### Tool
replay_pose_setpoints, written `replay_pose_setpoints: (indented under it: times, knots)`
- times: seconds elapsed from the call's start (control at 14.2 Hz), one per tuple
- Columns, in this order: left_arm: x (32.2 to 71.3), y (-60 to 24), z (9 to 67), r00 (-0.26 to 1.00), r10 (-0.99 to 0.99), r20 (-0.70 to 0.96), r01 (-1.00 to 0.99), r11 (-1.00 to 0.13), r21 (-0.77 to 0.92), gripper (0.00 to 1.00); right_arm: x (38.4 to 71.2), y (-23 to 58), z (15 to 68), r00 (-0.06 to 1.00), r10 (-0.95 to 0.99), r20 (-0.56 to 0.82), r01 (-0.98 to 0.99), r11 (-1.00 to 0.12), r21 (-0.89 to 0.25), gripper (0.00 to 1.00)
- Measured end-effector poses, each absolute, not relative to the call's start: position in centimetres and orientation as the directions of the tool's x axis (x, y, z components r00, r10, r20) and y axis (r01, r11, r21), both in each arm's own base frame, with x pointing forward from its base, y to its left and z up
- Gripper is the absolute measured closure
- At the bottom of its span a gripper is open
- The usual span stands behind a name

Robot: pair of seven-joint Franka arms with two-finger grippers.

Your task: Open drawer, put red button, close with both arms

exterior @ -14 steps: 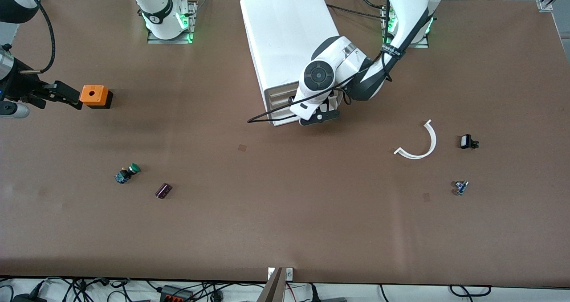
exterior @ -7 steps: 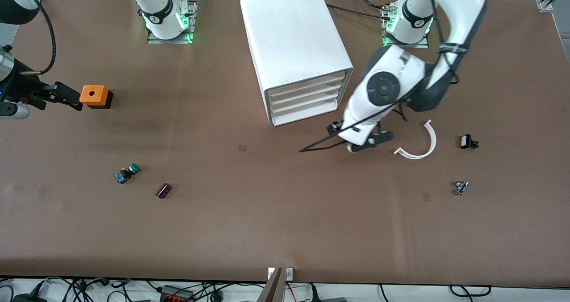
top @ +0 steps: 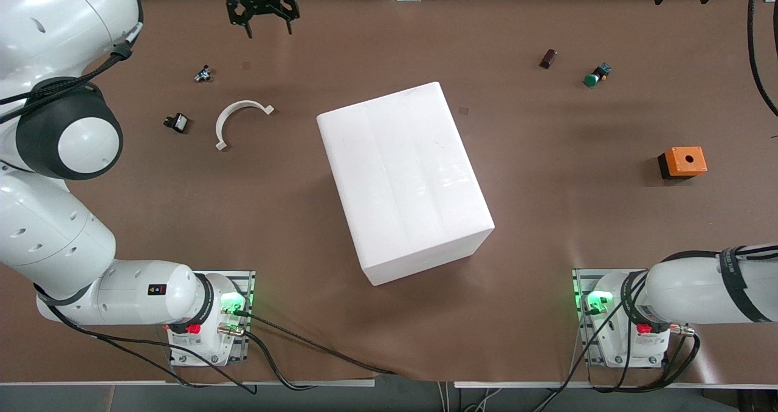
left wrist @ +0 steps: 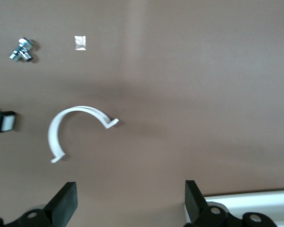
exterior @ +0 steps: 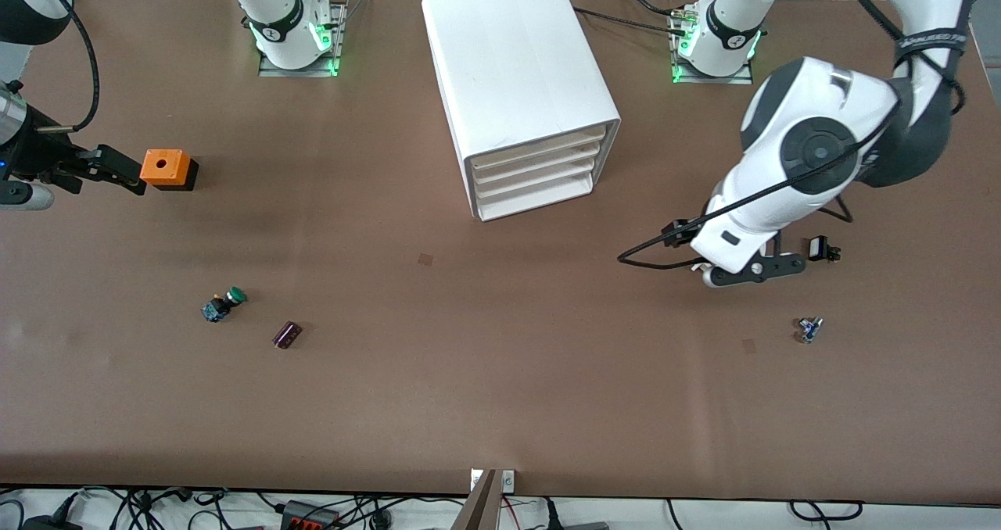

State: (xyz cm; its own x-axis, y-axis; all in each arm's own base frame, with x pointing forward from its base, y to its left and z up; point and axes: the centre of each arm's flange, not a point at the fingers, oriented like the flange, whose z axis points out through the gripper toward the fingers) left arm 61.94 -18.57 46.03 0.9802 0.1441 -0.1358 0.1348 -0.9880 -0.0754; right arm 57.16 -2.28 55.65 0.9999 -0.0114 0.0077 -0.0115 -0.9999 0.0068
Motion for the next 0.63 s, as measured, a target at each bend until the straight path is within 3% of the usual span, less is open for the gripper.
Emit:
replay_pose_setpoints:
  times: [0.35, 0.63]
  knots:
    - [62.0, -10.6, 52.8, 0.982, -0.021, -0.187, -0.031, -0.998, -0.051, 0.0, 57.2, -2.3, 55.6, 1.0, -0.012, 0.008, -0.012, -1.0, 0.007, 0.0]
    - [57.5, -3.3, 59.2, 0.98, -0.103, -0.171, -0.1, -0.995, 0.027, 0.0, 57.2, -2.3, 55.6, 1.0, -0.012, 0.007, -0.012, -1.0, 0.007, 0.0]
